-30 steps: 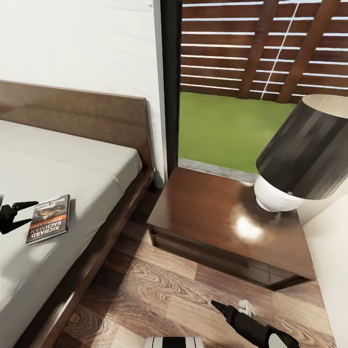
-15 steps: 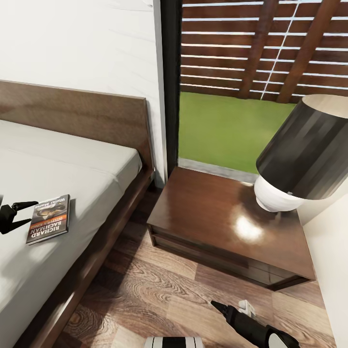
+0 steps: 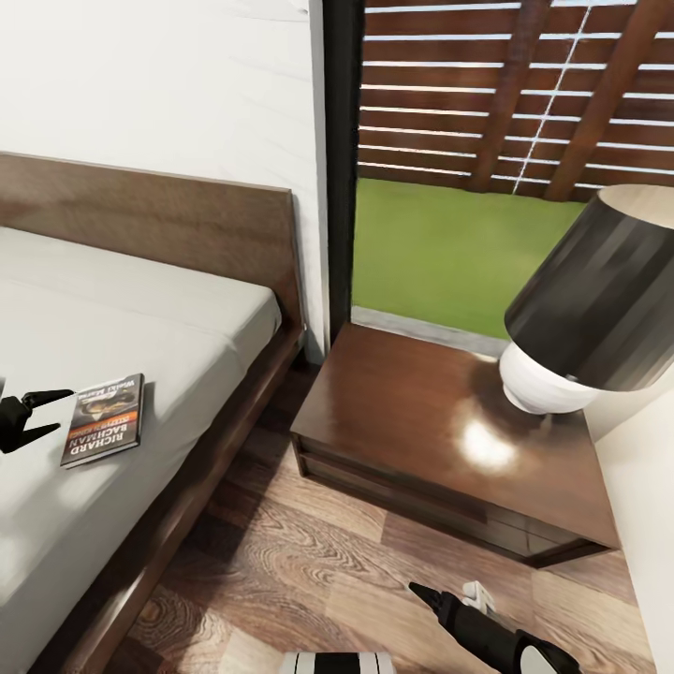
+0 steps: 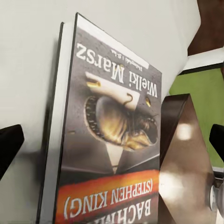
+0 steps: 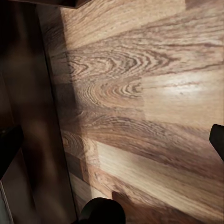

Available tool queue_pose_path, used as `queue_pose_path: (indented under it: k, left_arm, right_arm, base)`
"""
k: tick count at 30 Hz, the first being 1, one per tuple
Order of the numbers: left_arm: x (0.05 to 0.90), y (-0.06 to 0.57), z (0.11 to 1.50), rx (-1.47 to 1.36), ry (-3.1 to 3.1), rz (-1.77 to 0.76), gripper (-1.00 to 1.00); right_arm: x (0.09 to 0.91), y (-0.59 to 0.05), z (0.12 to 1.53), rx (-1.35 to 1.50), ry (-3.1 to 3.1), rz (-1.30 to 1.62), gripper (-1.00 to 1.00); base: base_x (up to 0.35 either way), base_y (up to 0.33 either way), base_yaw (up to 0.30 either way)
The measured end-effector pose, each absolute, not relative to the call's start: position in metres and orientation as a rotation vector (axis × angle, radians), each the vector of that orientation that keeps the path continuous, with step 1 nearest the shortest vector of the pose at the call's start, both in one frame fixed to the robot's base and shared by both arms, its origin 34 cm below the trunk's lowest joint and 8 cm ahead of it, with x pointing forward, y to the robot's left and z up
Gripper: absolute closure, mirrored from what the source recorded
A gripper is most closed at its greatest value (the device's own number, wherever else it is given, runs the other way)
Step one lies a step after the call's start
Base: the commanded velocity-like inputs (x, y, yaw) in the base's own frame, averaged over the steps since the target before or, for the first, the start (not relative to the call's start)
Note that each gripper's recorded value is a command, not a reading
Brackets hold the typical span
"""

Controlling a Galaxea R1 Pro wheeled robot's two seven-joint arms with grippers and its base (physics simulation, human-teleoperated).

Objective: In the bedroom, move the book from the bed onto either nightstand, and place the two sandals side by side next to the bed.

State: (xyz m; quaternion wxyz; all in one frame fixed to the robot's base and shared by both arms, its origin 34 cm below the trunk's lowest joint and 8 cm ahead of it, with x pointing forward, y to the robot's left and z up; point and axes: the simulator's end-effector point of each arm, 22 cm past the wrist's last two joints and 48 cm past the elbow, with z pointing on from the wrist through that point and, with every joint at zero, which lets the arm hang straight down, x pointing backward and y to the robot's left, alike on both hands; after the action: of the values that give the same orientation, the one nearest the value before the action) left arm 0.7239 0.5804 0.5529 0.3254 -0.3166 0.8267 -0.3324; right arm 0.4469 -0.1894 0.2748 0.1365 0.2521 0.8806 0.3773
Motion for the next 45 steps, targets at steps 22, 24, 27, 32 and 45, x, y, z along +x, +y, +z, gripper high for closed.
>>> queue_pose_path:
  k: [22,24,27,32,45]
  left_arm:
    - [0.721,0.591,0.559,-0.833,2.159,-0.853,-1.0]
    - [0.721,0.591,0.559,-0.833,2.159,-0.853,-1.0]
    - [0.72,0.591,0.559,-0.833,2.159,-0.853,-1.0]
    - [0.72,0.591,0.559,-0.832,2.16,-0.852,-1.0]
    - [0.721,0.591,0.559,-0.832,2.16,-0.853,-1.0]
  right_arm:
    - [0.447,-0.189,0.275,0.73,2.549,1.093,-1.0]
    - [0.447,-0.189,0.275,0.73,2.549,1.093,-1.0]
    - [0.447,-0.189,0.275,0.73,2.549,1.093,-1.0]
    - [0.447,-0.189,0.275,0.73,2.549,1.093,-1.0]
    - [0.447,-0.189,0.275,0.73,2.549,1.092,-1.0]
  base:
    - [0.0,0.0,0.149]
    - [0.0,0.0,0.133]
    - [0.0,0.0,0.131]
    - [0.0,0.0,0.129]
    - [0.0,0.0,0.124]
